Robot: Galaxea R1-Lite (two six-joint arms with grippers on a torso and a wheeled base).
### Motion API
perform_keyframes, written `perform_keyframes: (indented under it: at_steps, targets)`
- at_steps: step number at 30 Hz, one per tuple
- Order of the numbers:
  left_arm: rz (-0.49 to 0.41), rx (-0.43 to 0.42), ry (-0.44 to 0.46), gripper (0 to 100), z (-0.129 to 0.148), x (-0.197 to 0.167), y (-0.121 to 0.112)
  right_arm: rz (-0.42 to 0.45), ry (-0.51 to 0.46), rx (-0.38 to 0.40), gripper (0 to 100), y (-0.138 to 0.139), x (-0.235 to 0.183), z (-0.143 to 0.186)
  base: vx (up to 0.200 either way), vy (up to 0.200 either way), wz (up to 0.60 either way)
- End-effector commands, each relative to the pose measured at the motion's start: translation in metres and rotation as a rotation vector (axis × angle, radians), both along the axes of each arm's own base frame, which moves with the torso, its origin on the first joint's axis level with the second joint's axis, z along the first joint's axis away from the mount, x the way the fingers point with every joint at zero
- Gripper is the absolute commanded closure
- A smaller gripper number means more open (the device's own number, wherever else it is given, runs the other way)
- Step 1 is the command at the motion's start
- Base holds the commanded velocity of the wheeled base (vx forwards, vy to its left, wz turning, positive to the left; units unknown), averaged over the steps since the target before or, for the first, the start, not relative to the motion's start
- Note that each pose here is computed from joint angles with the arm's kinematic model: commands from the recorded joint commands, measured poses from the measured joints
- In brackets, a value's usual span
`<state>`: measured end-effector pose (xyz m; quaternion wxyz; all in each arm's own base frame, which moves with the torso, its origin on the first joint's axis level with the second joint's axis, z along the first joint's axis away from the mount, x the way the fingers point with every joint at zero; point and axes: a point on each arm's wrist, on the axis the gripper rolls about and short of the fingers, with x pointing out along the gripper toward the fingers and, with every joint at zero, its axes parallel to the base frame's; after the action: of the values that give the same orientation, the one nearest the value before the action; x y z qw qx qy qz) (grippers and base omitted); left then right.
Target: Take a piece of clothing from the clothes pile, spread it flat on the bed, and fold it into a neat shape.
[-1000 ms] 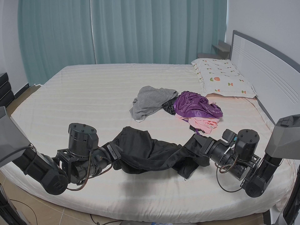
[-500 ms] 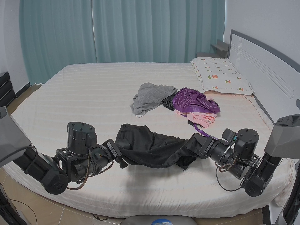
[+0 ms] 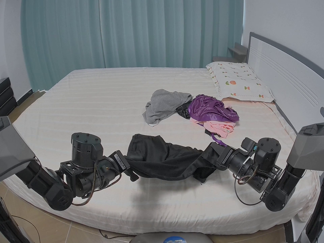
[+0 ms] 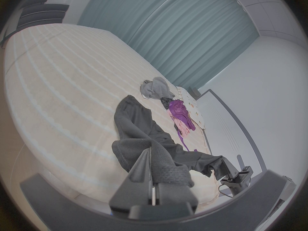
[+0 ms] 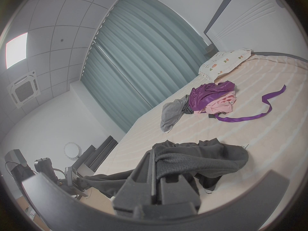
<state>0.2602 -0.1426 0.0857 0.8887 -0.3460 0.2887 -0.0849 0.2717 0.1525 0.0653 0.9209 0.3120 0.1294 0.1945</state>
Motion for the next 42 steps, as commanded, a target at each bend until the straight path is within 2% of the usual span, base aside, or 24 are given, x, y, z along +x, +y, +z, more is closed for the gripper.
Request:
perform_keyframes:
  at_steps: [1, 14, 23, 27, 42]
  targets:
    - [0.009, -0.002, -0.006, 100, 0.001, 0.001, 0.002, -0.01, -0.014, 0.007, 100, -0.002, 0.001, 0.002, 0.0, 0.2, 0.0]
    - [0.016, -0.013, -0.025, 100, 0.008, 0.0, 0.004, -0.019, -0.044, 0.002, 100, -0.003, 0.002, 0.011, 0.0, 0.2, 0.0]
    - [0.015, -0.02, -0.041, 100, 0.013, -0.002, 0.005, -0.061, -0.08, -0.04, 100, -0.008, 0.004, 0.015, 0.0, 0.2, 0.0]
    - [0.015, -0.022, -0.044, 100, 0.014, -0.002, 0.005, -0.075, -0.115, -0.033, 100, -0.014, 0.004, 0.026, 0.0, 0.2, 0.0]
    - [0.016, -0.026, -0.055, 100, 0.018, -0.004, 0.006, -0.078, -0.109, -0.036, 100, -0.019, 0.007, 0.025, 0.0, 0.2, 0.0]
